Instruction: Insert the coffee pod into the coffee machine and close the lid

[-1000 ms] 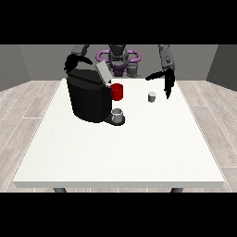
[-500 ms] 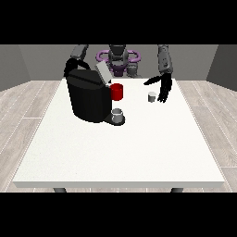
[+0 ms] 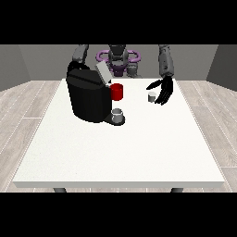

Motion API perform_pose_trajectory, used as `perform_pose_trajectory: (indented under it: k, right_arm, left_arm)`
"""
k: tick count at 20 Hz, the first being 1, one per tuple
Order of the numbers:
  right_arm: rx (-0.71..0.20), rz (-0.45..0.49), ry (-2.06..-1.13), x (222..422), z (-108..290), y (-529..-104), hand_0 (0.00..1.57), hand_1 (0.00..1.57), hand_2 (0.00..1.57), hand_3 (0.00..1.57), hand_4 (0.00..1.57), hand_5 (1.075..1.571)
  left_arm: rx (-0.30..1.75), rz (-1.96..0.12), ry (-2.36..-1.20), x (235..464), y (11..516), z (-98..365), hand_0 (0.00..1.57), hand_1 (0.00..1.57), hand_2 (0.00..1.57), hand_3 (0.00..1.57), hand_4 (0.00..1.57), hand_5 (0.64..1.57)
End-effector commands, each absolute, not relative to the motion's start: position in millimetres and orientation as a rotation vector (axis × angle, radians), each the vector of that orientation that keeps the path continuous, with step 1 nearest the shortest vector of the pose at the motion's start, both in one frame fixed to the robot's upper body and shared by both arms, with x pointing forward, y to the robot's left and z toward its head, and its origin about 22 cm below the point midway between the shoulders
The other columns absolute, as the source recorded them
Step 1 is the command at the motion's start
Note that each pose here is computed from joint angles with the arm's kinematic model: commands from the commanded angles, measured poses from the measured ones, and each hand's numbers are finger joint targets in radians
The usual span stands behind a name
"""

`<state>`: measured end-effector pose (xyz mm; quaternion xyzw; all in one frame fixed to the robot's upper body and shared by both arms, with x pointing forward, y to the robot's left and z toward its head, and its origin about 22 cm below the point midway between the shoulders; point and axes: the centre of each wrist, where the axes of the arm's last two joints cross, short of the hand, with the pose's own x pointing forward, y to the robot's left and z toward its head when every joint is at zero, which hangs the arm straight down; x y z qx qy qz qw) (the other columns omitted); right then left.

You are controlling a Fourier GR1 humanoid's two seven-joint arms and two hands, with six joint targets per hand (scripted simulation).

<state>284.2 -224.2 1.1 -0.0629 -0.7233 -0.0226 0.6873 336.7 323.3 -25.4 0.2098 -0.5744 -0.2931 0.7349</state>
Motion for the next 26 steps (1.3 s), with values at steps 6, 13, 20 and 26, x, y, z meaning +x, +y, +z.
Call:
perform_pose_trajectory:
  k: [6, 13, 20, 26]
  right_arm:
    - [-0.115, -0.019, -1.62, 286, 12, -218, 0.0, 0.0, 0.0, 0.0, 0.45, 1.571]
    - [-0.127, -0.064, -1.604, 288, 7, -227, 0.0, 0.0, 0.0, 0.0, 0.49, 1.571]
    - [-0.091, -0.076, -1.644, 299, 8, -223, 0.0, 0.0, 0.0, 0.0, 0.51, 1.571]
    - [-0.156, -0.104, -1.54, 286, -16, -225, 0.0, 0.0, 0.0, 0.0, 0.43, 1.571]
  left_arm:
    - [0.598, -0.726, -1.307, 335, 331, -42, 0.7, 0.7, 0.83, 0.59, 0.0, 1.571]
    - [0.684, -0.744, -1.306, 333, 315, -56, 0.84, 0.84, 0.97, 0.75, 0.38, 1.571]
    - [0.754, -0.842, -1.297, 357, 315, -31, 1.03, 1.03, 1.11, 0.89, 0.29, 1.571]
    - [0.65, -0.906, -1.378, 360, 308, -25, 1.42, 1.42, 1.46, 1.42, 0.56, 1.571]
